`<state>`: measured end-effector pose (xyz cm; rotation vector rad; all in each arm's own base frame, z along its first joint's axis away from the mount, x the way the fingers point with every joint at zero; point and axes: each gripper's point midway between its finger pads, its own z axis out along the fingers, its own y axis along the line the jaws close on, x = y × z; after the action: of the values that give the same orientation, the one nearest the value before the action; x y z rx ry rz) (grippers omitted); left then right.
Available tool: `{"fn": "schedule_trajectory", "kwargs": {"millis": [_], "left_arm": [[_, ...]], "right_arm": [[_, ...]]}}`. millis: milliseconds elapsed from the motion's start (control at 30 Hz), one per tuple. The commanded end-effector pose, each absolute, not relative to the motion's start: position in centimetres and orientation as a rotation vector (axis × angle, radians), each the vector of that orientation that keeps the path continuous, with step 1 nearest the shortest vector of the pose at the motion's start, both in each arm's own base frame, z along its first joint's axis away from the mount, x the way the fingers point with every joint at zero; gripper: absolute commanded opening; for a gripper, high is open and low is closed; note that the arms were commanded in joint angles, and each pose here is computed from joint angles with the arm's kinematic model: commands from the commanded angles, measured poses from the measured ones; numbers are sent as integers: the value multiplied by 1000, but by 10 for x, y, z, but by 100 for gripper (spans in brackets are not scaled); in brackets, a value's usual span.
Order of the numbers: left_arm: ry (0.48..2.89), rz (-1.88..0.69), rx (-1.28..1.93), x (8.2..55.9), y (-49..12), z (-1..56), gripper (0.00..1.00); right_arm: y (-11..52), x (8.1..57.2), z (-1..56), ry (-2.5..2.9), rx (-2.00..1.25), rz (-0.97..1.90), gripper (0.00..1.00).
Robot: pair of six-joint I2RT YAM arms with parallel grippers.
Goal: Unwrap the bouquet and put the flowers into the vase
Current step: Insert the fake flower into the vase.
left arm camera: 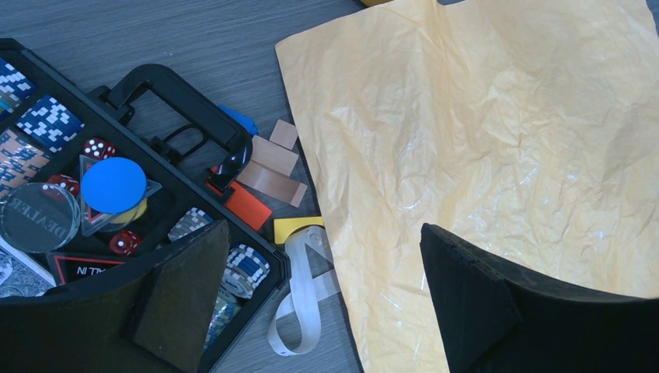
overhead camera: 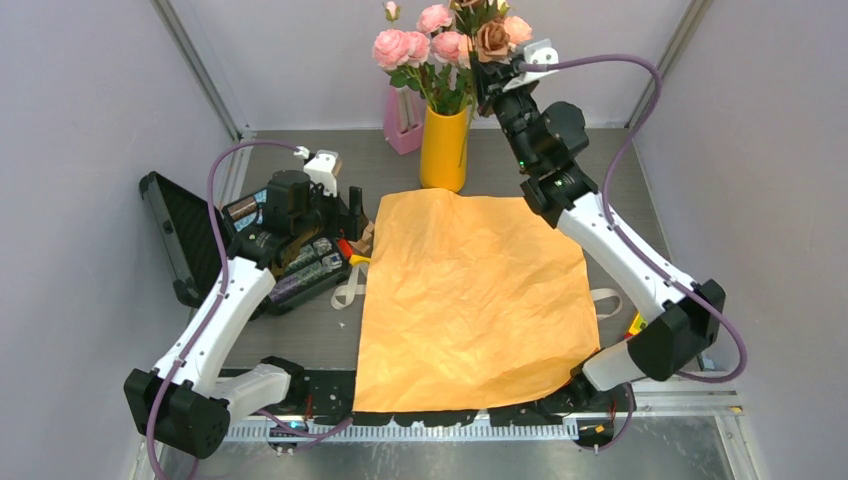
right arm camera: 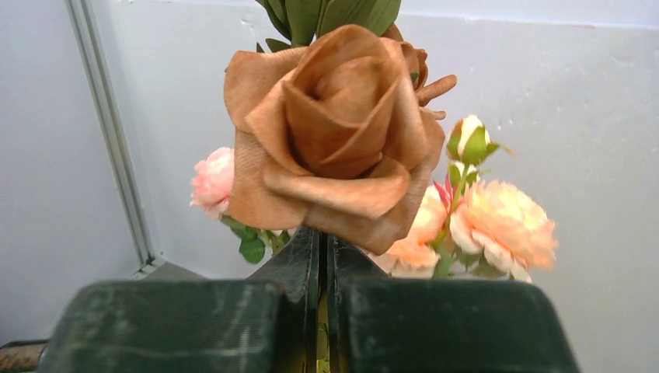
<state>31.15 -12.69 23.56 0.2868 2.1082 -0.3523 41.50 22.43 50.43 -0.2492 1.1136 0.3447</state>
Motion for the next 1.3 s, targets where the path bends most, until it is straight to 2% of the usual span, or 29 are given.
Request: {"fn": "schedule_trajectory", "kwargs": {"millis": [0, 267, 700, 1267], "left_arm": [[2056, -351, 288, 317, -129, 247, 96], [2055, -351, 288, 317, -129, 247, 96], [2050, -353, 288, 316, -129, 249, 96], [2052, -352, 289, 317, -129, 248, 96]], "right_arm": [[226, 410, 574, 894, -234, 330, 0], [248, 445, 588, 866, -266, 290, 0], [256, 462, 606, 851, -292, 248, 0], [257, 485, 571, 893, -268, 196, 0]]}}
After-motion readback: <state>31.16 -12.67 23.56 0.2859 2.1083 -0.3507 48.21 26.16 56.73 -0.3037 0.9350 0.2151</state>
